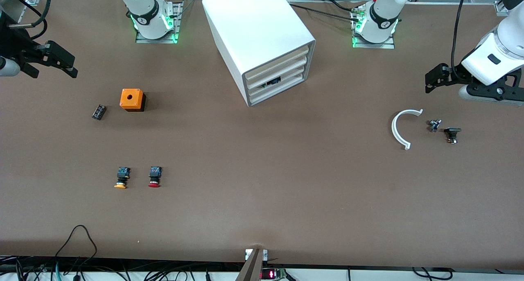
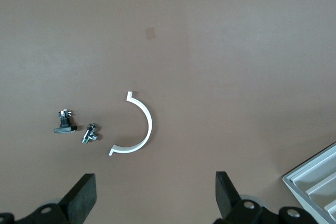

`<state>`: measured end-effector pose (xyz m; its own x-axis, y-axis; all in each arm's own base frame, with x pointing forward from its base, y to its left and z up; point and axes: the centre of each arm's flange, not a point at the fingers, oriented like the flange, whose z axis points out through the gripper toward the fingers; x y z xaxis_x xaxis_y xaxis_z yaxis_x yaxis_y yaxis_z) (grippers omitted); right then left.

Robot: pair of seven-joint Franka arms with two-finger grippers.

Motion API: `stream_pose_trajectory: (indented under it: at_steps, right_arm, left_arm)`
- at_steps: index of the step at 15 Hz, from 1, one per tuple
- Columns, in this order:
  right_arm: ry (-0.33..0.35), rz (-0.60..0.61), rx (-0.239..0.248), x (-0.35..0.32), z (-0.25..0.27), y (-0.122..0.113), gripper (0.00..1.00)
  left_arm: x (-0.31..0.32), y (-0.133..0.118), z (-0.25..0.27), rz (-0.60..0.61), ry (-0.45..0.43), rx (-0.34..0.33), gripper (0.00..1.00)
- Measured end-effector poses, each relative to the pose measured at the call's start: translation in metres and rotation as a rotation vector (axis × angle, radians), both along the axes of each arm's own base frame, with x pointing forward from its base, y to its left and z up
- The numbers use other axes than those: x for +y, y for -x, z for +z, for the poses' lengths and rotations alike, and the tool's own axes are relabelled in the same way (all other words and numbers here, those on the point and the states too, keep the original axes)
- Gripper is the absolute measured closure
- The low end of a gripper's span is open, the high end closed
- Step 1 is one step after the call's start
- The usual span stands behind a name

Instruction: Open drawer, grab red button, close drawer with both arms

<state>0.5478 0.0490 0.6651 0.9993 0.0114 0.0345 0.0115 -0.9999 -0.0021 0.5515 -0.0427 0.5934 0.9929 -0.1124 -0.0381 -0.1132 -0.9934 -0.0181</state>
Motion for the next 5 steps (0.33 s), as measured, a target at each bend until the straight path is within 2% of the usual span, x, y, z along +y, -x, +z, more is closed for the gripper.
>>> stream_pose_trajectory:
  at_steps: [5]
  right_arm:
    - [-0.002,0.0,-0.004,0.0002,0.0019,-0.0001,0.0]
  left_arm:
    - [0.0002,0.0015,0.0003,0.0,-0.001,0.008,0.0]
